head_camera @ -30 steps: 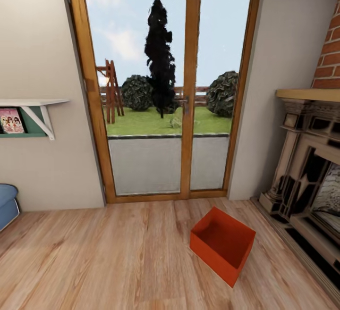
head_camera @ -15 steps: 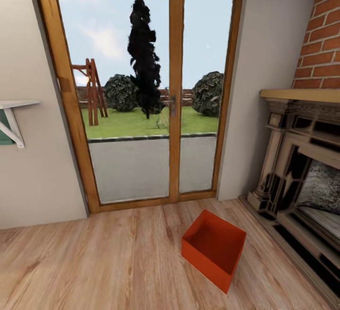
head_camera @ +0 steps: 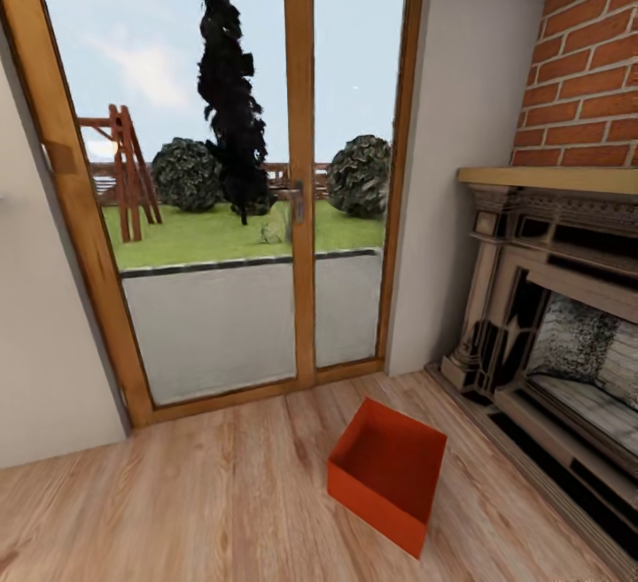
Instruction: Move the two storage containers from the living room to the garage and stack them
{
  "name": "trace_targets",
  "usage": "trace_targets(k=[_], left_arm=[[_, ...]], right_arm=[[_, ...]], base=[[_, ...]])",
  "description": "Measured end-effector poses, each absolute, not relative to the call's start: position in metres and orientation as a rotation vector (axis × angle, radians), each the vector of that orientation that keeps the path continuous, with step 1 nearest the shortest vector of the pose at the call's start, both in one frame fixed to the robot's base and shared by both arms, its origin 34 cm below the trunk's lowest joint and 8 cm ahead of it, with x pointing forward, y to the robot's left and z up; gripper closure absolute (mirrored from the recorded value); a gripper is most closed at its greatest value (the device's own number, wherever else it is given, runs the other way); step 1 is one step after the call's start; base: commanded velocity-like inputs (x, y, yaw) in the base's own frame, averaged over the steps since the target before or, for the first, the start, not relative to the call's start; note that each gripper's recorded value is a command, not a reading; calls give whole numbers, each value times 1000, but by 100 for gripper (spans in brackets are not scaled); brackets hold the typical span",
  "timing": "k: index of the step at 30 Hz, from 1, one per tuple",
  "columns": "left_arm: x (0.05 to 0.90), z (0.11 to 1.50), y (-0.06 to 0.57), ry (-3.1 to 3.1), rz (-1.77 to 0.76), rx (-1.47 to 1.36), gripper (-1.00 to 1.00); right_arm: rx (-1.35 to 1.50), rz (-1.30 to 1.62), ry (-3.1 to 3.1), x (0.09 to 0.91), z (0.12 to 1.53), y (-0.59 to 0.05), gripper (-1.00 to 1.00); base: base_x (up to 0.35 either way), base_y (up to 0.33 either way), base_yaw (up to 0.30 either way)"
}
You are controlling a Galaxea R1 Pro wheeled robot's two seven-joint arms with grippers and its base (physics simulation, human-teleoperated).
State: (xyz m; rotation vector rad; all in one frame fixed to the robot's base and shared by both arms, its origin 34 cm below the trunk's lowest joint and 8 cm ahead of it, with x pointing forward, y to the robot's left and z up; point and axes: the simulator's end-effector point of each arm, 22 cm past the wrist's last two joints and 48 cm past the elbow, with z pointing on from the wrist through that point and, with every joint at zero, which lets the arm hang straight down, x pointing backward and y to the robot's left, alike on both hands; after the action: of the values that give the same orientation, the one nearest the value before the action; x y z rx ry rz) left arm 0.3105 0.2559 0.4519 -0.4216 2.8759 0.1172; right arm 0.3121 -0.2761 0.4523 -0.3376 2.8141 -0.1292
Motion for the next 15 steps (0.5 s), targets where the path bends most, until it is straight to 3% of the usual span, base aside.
trace_targets(k=[7,15], left_arm=[[310,452,257,2876,119,-420,-100],[311,452,257,2876,119,-420,-100]], right_arm=[[-339,-129,2814,312,452,-276,-100],[-336,-130,2814,312,452,-276,-100]], base=[[259,245,-251],[303,152,-252]])
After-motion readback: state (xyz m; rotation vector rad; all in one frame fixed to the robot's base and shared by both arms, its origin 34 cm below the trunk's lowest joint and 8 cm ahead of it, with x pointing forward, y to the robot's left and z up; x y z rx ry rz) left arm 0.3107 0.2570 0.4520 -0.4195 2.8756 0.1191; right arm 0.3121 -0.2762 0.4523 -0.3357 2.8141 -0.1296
